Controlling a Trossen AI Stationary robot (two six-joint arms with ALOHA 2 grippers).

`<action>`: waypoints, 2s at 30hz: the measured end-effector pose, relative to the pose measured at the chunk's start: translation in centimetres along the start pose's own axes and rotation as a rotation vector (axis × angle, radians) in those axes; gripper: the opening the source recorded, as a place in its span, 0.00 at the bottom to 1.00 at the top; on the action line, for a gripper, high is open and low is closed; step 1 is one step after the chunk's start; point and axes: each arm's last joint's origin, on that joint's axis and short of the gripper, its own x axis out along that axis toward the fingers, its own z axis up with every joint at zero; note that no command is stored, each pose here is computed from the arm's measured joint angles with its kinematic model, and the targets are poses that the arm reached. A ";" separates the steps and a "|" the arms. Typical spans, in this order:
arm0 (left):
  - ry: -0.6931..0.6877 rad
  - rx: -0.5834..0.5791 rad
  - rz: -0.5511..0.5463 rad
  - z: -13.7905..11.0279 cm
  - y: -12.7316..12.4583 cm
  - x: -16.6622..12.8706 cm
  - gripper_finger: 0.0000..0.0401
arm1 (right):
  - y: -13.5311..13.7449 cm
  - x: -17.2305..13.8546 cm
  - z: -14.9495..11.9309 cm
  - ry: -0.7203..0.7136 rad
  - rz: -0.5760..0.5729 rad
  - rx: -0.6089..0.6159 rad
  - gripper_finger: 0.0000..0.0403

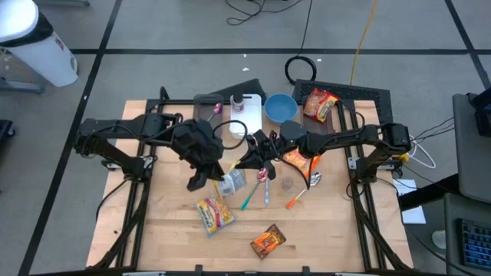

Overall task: Pick & Place Food Item
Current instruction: Put the yellow noodle pack into the right black bin

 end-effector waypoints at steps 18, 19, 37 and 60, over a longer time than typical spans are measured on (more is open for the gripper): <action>-0.035 -0.106 0.060 0.4 2.7 -1.2 0.45 | 0.0 -0.1 0.0 0.000 0.002 0.003 0.00; -0.038 -0.128 0.063 0.5 2.8 -1.2 0.45 | 0.0 -0.1 0.1 -0.001 0.002 0.004 0.00; 0.023 -0.277 0.002 0.8 4.2 0.7 0.45 | -0.9 -0.7 0.8 -0.037 -0.051 -0.002 0.00; 0.109 -0.278 0.166 -0.3 5.1 0.5 0.45 | -0.9 -0.8 0.8 -0.035 -0.052 0.008 0.00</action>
